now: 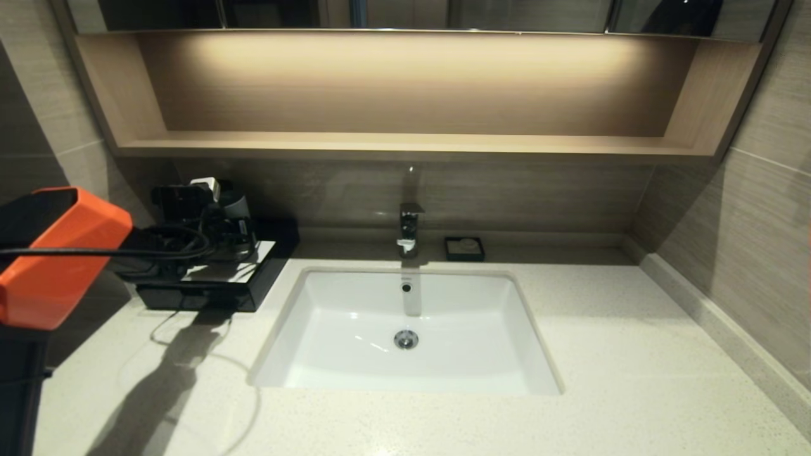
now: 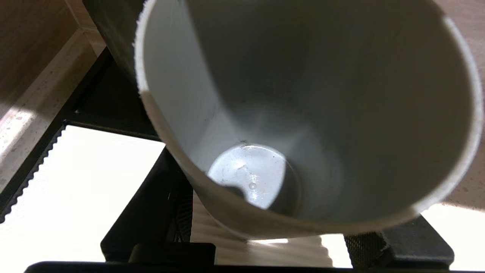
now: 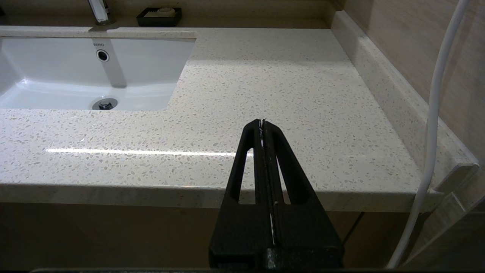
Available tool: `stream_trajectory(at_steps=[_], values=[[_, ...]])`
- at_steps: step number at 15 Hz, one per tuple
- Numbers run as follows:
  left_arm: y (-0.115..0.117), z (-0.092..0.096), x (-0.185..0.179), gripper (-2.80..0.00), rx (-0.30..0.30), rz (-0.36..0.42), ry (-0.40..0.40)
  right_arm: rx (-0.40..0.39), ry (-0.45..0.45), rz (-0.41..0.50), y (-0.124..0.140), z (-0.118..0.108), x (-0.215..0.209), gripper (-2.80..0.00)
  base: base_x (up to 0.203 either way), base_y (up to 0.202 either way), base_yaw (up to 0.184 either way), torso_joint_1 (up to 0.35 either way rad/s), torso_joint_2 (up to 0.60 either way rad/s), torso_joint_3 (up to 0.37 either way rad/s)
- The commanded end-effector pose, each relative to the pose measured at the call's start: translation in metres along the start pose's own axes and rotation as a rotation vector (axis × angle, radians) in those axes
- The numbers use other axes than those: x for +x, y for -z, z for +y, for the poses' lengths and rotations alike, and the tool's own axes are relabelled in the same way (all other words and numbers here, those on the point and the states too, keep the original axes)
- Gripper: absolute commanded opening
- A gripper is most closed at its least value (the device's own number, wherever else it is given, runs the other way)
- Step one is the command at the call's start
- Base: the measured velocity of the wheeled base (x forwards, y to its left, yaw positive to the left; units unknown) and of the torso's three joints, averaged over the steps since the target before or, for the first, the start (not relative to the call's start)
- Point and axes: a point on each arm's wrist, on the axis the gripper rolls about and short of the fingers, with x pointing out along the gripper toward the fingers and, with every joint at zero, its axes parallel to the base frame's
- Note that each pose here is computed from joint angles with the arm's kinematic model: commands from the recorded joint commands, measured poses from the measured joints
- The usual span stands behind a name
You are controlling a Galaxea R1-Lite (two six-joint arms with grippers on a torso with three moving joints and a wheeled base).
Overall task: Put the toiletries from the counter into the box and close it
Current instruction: Place the cup on the storage box
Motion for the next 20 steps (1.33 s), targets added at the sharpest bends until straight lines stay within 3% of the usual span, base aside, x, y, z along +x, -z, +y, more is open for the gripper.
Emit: stream_trajectory(at_steps=[1,20], values=[[-0.0036,-0.0008,0.0004,-2.8,-0.001,-0.013,0.002,0.0,0.0,0.001,0.0005,0.0,0.0001,-2.8,0.0,0.0,0.0,0.0,0.0,0.0],[-0.0002,-0.0054,0.0061,-2.8,-0.001,-0.015,-0.001,0.0,0.0,0.001,0.0004,0.0,0.0001,-2.8,0.0,0.0,0.0,0.0,0.0,0.0]])
